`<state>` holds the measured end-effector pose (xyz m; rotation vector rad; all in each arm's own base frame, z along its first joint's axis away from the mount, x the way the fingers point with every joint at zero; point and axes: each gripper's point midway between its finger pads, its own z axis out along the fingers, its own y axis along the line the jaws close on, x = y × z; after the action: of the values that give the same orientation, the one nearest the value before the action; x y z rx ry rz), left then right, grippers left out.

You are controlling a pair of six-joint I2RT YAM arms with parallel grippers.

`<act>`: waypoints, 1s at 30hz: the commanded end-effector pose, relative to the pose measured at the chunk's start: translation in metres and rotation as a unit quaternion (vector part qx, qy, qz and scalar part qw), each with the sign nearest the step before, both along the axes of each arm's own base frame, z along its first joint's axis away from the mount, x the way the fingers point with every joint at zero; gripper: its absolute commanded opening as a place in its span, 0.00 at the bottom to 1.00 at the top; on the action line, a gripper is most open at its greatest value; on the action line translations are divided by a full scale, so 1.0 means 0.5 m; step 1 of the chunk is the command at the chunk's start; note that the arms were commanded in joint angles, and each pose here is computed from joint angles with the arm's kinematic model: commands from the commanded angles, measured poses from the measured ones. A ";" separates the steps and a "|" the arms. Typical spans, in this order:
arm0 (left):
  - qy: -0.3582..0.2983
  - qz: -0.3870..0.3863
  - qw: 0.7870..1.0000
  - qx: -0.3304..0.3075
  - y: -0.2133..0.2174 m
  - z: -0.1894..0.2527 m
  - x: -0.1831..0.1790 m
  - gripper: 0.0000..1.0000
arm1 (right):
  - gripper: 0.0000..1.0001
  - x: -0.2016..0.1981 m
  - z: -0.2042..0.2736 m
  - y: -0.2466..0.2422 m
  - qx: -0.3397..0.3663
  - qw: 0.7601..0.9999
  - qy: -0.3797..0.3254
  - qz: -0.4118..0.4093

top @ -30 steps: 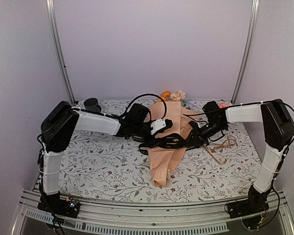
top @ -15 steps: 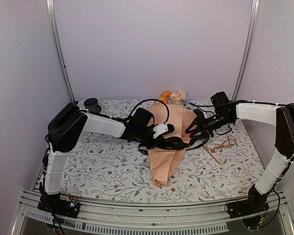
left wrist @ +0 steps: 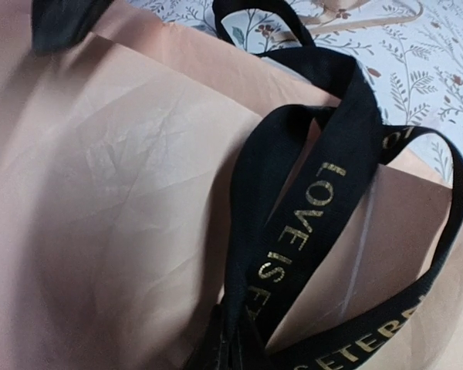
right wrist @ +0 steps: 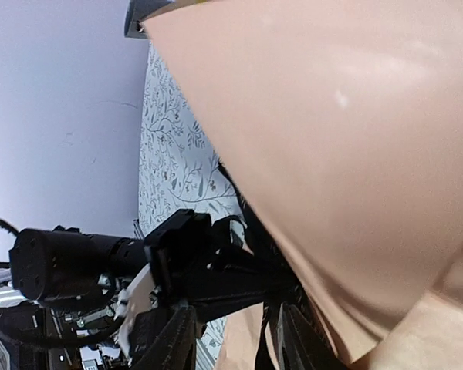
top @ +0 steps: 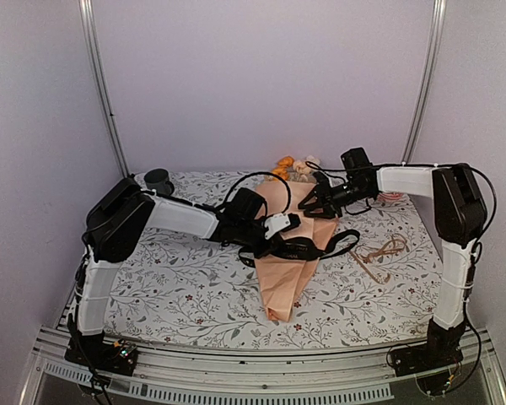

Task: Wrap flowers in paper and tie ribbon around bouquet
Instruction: Cross the ribbon over the folded bouquet.

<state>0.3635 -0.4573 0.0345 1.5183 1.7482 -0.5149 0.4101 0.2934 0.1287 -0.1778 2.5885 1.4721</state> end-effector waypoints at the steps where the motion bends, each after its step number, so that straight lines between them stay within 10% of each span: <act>1: -0.029 0.010 0.999 -0.027 -0.008 0.063 0.003 0.00 | 0.36 0.058 -0.043 0.031 -0.008 1.000 -0.006 0.000; 18: -0.113 0.038 0.991 -0.054 0.058 0.263 -0.014 0.00 | 0.35 0.043 -0.228 -0.011 -0.089 0.994 0.063 -0.014; 30: -0.095 0.065 0.993 -0.018 0.065 0.204 0.006 0.02 | 0.34 0.041 -0.219 -0.010 -0.087 0.994 0.059 -0.011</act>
<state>0.3618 -0.4213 0.1467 1.3754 1.6351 -0.3499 0.4421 0.2992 0.0507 -0.1539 2.6922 1.3467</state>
